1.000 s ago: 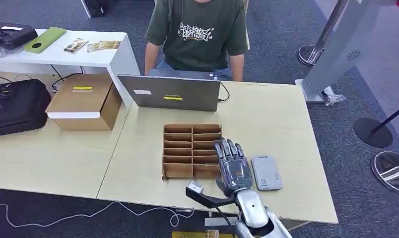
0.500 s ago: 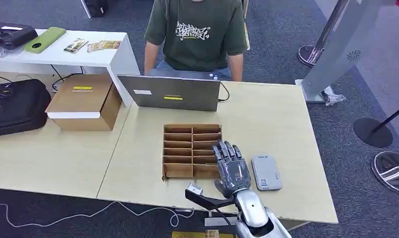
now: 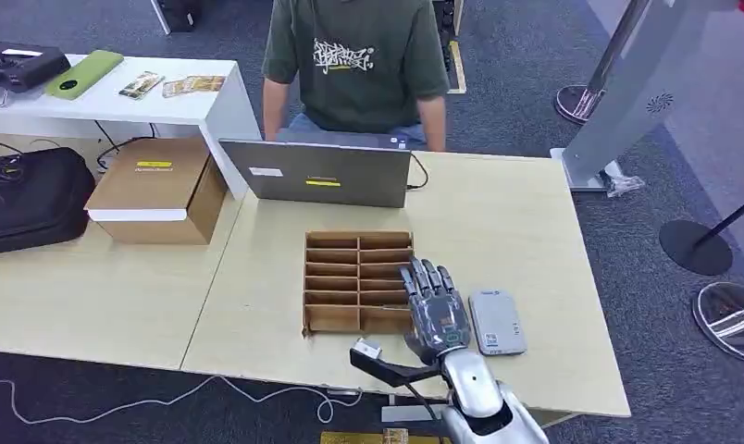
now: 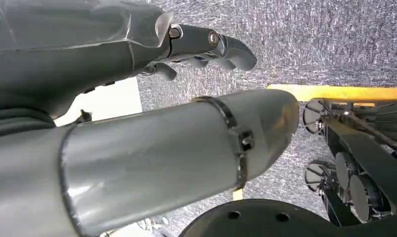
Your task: Pass the card to the sensor for recognition and then transmit it.
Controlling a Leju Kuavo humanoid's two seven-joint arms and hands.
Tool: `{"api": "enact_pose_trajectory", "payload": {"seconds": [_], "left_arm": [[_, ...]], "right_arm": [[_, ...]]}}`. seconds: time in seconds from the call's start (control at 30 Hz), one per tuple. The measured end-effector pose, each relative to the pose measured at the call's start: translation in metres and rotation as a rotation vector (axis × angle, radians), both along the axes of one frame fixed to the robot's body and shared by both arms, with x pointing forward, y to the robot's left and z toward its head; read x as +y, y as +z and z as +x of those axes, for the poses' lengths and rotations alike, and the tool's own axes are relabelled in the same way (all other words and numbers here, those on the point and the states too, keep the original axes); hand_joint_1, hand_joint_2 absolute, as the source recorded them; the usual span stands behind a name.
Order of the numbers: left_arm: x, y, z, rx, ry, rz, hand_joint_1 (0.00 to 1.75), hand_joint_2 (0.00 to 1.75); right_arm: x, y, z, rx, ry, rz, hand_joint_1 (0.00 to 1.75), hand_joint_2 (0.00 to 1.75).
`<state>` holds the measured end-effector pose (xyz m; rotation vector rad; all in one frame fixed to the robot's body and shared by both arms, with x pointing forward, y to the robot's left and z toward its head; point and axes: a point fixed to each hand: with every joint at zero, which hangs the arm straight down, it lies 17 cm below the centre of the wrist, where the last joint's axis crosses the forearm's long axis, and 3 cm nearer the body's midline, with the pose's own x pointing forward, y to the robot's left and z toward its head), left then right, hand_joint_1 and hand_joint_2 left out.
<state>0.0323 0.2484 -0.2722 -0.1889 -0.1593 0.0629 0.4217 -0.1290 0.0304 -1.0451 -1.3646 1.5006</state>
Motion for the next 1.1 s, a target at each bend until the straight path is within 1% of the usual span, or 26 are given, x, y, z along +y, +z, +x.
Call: {"api": "enact_pose_trajectory", "payload": {"seconds": [0.03,0.07,0.63,0.8,0.93,1.0,1.1], "left_arm": [[0.0002,0.0,-0.0001,0.0,0.0,0.0,0.0,0.0],[0.0,0.0,-0.0001,0.0,0.0,0.0,0.0,0.0],[0.0001,0.0,0.0002,-0.004,0.002,0.001,0.0,0.0],[0.0001,0.0,0.0002,-0.005,0.001,0.001,0.0,0.0],[0.0,0.0002,0.001,-0.01,-0.003,0.002,0.0,0.0],[0.0,0.0002,0.0008,-0.01,-0.005,0.002,0.0,0.0],[0.0001,0.0001,0.0008,-0.01,-0.005,0.002,0.0,0.0]], "right_arm": [[-0.0009,0.0004,0.0008,-0.002,-0.002,0.0,1.69,1.75],[-0.0017,0.0005,0.0014,-0.003,-0.002,0.0,1.75,1.75],[-0.0032,0.0074,0.009,-0.025,0.007,-0.003,1.73,1.75],[-0.0032,0.0084,0.0098,-0.028,0.007,-0.002,1.66,1.75],[-0.0032,0.0086,0.0099,-0.029,0.007,-0.001,1.66,1.75],[-0.0031,0.0088,0.0099,-0.03,0.007,-0.001,1.73,1.75],[-0.0032,0.0085,0.0099,-0.03,0.007,-0.001,1.75,1.75]]}}
